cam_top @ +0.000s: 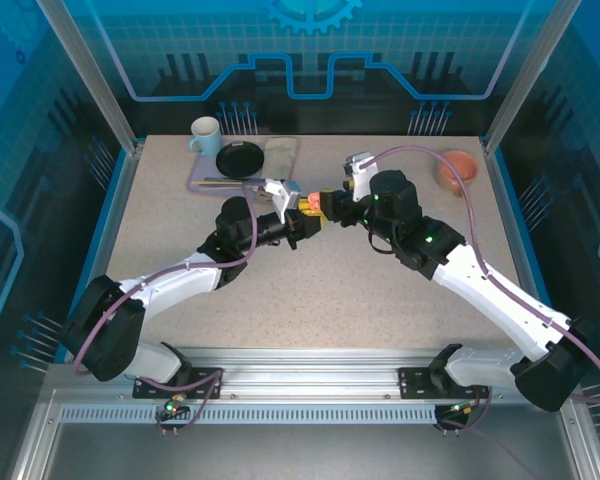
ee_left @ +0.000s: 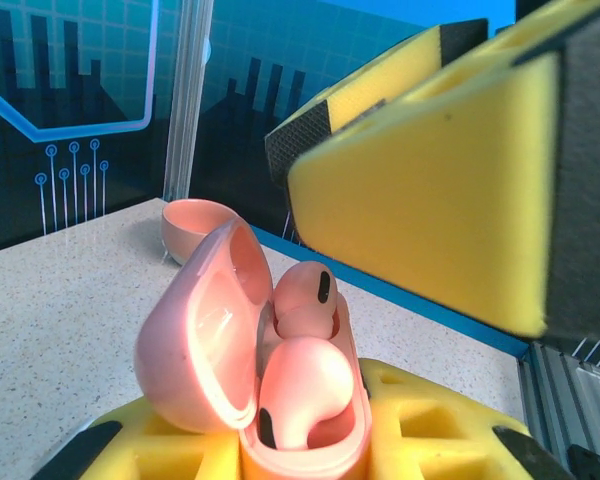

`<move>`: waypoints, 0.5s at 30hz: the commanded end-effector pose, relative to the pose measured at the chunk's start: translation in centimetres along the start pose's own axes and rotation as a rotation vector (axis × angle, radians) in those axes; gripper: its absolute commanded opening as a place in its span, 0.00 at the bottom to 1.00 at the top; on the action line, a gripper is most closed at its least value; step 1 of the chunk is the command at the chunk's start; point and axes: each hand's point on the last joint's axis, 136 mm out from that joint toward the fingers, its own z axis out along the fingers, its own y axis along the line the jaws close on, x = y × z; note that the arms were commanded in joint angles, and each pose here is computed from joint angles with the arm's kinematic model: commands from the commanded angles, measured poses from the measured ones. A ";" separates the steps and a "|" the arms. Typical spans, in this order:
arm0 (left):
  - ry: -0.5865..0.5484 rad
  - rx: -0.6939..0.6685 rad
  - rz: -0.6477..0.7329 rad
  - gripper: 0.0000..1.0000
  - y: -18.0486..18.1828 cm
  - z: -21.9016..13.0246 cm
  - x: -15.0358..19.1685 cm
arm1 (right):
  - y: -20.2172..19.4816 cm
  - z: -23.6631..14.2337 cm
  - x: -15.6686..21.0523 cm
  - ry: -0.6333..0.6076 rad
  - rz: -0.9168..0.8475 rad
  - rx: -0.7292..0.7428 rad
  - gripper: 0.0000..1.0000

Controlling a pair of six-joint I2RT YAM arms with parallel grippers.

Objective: Insert the wireless bluetooth earbuds into the charging case

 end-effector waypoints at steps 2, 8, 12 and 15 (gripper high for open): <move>-0.057 0.043 0.052 0.00 -1.3 -0.1 -1.9 | -0.3 -2.1 -3.0 -0.066 0.127 -0.044 0.59; -0.040 0.090 0.074 0.00 -2.2 -0.4 -1.3 | -1.6 -3.2 -3.8 -0.037 0.265 -0.096 0.61; -0.016 0.157 0.077 0.00 -3.4 -0.5 -1.0 | -2.4 -2.8 -3.9 0.034 0.295 -0.152 0.66; 0.012 0.211 0.068 0.00 -4.1 -0.4 -0.7 | -2.1 -1.7 -3.4 0.119 0.310 -0.239 0.75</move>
